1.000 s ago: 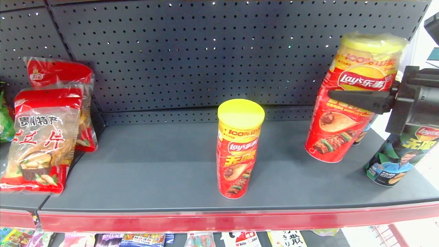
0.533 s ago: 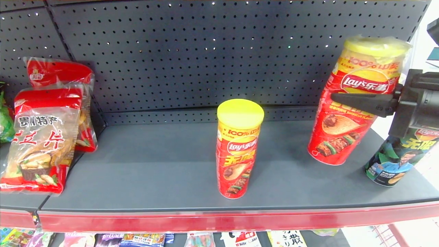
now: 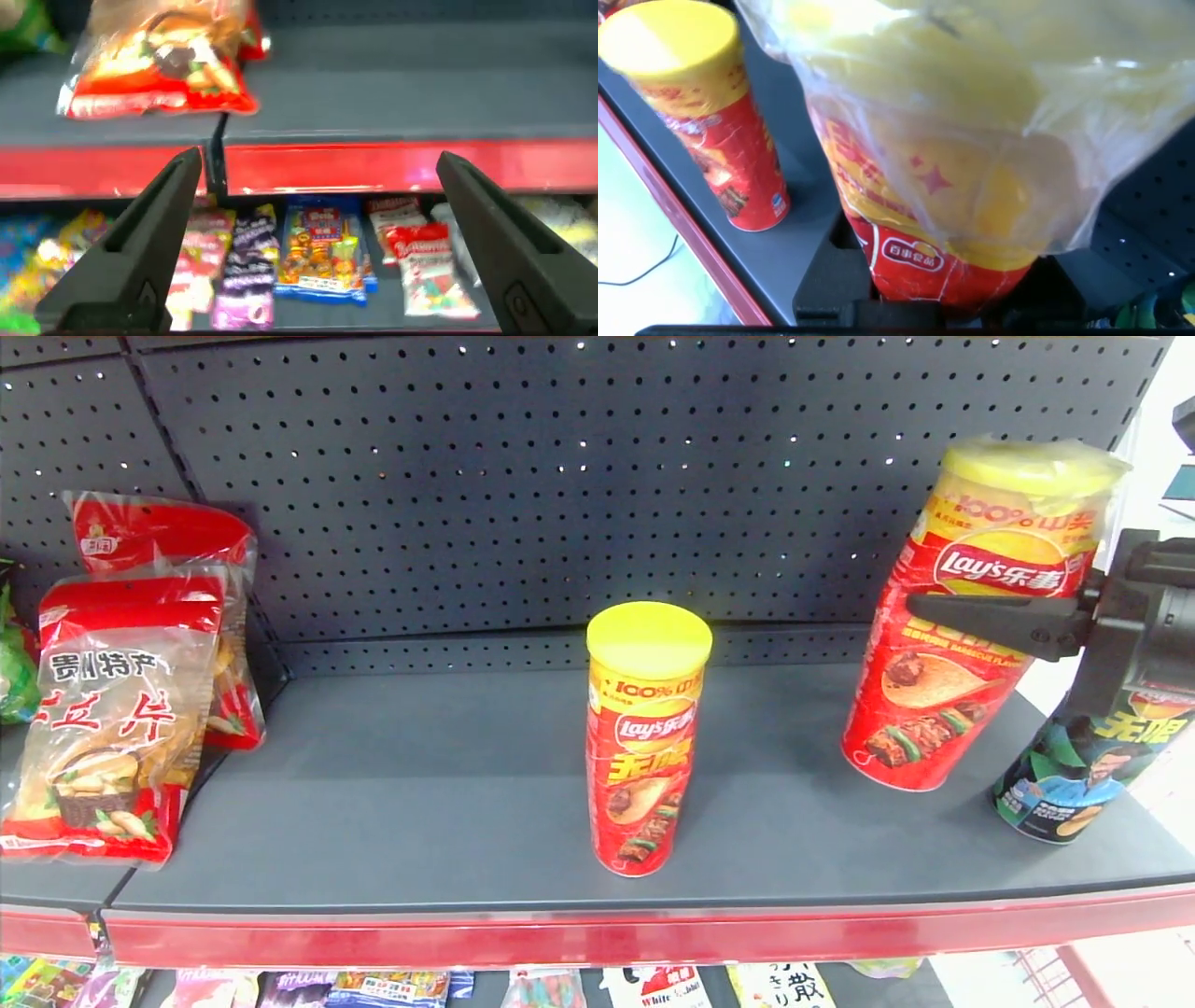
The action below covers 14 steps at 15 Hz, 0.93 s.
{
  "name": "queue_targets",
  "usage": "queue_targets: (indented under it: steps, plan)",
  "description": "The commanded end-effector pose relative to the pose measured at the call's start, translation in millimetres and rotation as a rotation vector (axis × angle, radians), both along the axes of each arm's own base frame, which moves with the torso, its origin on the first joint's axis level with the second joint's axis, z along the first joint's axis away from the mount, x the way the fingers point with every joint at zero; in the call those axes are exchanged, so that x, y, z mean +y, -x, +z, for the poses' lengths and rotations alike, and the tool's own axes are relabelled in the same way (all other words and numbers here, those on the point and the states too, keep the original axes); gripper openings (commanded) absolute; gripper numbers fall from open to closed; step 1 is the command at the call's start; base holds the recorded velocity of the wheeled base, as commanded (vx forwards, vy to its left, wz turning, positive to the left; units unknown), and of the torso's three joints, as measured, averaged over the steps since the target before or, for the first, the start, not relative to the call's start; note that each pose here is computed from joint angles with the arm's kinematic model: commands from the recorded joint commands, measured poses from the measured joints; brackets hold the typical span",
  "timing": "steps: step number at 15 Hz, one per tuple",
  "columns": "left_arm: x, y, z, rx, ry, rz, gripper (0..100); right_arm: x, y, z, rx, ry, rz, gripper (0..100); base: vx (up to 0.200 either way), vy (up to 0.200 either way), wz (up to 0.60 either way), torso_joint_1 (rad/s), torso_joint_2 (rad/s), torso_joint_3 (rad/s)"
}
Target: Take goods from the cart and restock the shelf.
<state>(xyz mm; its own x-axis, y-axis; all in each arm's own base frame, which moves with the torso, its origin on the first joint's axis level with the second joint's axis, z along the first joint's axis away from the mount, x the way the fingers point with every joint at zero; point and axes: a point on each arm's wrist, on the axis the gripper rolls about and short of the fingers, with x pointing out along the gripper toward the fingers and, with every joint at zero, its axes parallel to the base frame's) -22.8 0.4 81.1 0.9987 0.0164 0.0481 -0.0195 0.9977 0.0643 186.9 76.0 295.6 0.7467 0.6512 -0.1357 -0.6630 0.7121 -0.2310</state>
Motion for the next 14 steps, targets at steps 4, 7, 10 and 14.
queue_targets:
  steps: [4, 7, 10, 14]
  plan:
    - [2.0, -0.7, -0.3, 0.011, 0.054, 0.090, 100, -1.3, 3.9, -4.7, 0.010, 0.004, 0.001, 0, 0.000, 0.000, 0.00, 0.000, 0.00, 0.000]
    - [0.1, -0.6, -3.4, 0.035, 0.055, 0.002, 100, -3.3, 5.1, -3.6, 0.005, 0.002, -0.006, 0, 0.000, 0.000, 0.00, 0.000, 0.00, 0.000]
    - [-1.8, -0.3, -5.3, 0.058, 0.074, -0.082, 100, -5.3, 7.2, -2.3, -0.002, -0.001, -0.010, 0, 0.000, 0.000, 0.00, 0.000, 0.00, 0.000]
    - [-1.6, -0.4, -5.3, 0.057, 0.074, -0.075, 100, -7.0, 4.1, -6.4, 0.015, 0.003, -0.021, 0, 0.000, 0.000, 0.00, 0.000, 0.00, 0.000]
